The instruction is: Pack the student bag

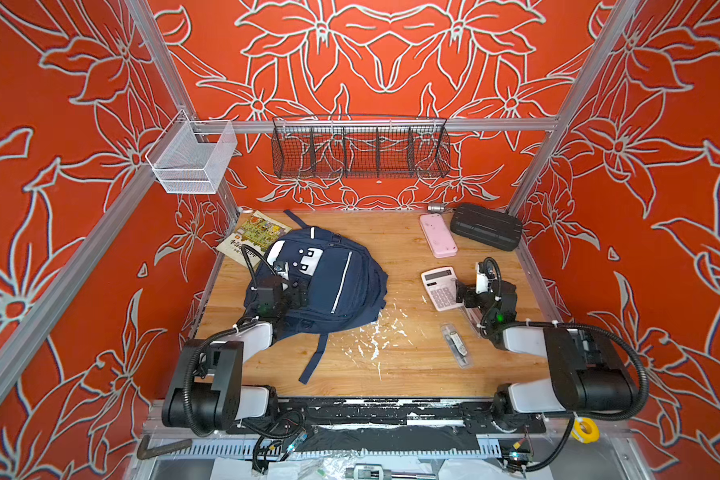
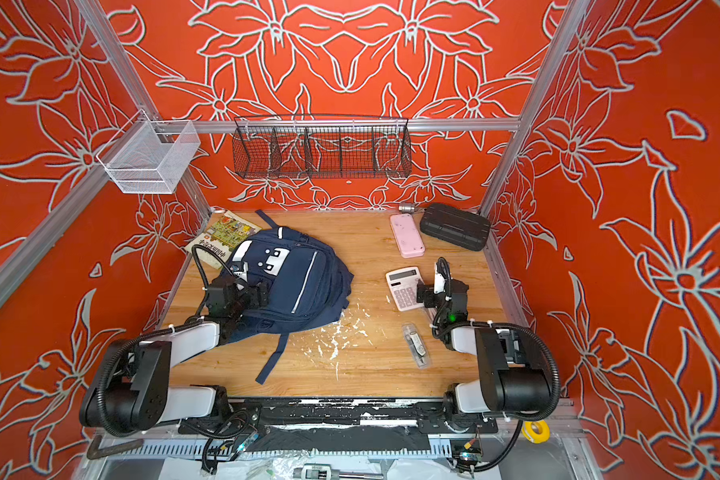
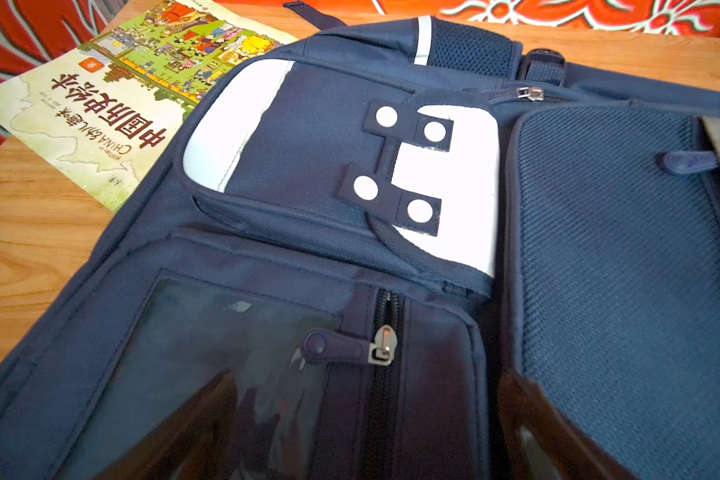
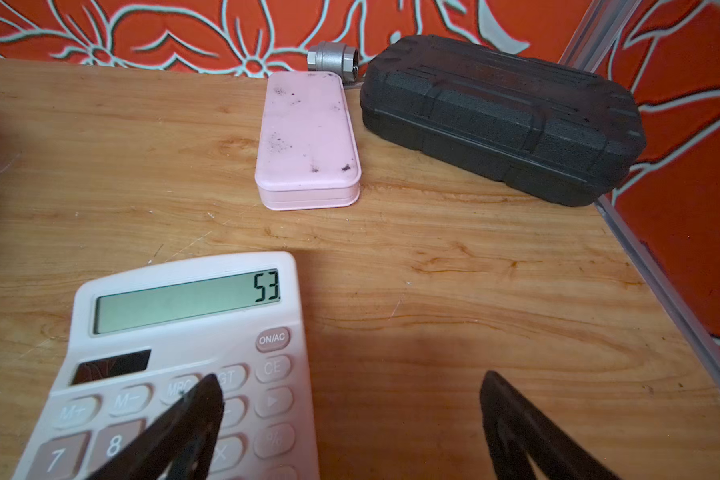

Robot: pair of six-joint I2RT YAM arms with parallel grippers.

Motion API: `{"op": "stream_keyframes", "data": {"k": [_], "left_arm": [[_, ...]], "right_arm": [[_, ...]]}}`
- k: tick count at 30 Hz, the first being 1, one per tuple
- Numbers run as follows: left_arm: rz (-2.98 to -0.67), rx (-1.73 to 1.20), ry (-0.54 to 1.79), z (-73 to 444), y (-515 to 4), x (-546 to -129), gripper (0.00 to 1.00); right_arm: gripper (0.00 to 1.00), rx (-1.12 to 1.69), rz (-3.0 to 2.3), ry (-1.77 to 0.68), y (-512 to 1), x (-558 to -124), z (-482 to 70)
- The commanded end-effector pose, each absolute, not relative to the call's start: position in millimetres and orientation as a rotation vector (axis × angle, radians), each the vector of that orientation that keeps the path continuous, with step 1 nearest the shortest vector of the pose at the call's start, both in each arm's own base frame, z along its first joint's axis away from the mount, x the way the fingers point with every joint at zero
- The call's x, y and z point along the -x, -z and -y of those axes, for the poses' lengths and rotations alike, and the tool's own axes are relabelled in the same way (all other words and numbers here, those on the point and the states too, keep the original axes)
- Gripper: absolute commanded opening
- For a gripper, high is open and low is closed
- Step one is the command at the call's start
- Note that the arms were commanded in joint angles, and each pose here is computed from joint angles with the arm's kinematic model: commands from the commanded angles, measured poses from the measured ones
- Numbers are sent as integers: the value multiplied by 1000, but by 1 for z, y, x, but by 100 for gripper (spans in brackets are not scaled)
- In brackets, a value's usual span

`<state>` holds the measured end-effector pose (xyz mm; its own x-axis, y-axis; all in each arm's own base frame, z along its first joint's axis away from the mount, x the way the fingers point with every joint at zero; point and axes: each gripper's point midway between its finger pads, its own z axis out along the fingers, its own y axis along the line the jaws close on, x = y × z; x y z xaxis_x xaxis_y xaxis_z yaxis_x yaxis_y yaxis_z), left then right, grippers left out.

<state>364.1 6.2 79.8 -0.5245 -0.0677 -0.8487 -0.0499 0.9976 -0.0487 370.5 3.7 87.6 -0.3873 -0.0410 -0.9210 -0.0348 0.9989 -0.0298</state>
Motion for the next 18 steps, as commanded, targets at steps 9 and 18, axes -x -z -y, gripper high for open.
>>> {"op": "stream_keyframes", "data": {"k": [9,18], "left_arm": [[-2113,77,23,-7,-83,-366,97],[-2112,77,24,-7,-84,-367,97]], "right_arm": [[97,51,-1957,-12,-93,-373,-6],[97,51,-1958,-13,-93,-374,-6]]}}
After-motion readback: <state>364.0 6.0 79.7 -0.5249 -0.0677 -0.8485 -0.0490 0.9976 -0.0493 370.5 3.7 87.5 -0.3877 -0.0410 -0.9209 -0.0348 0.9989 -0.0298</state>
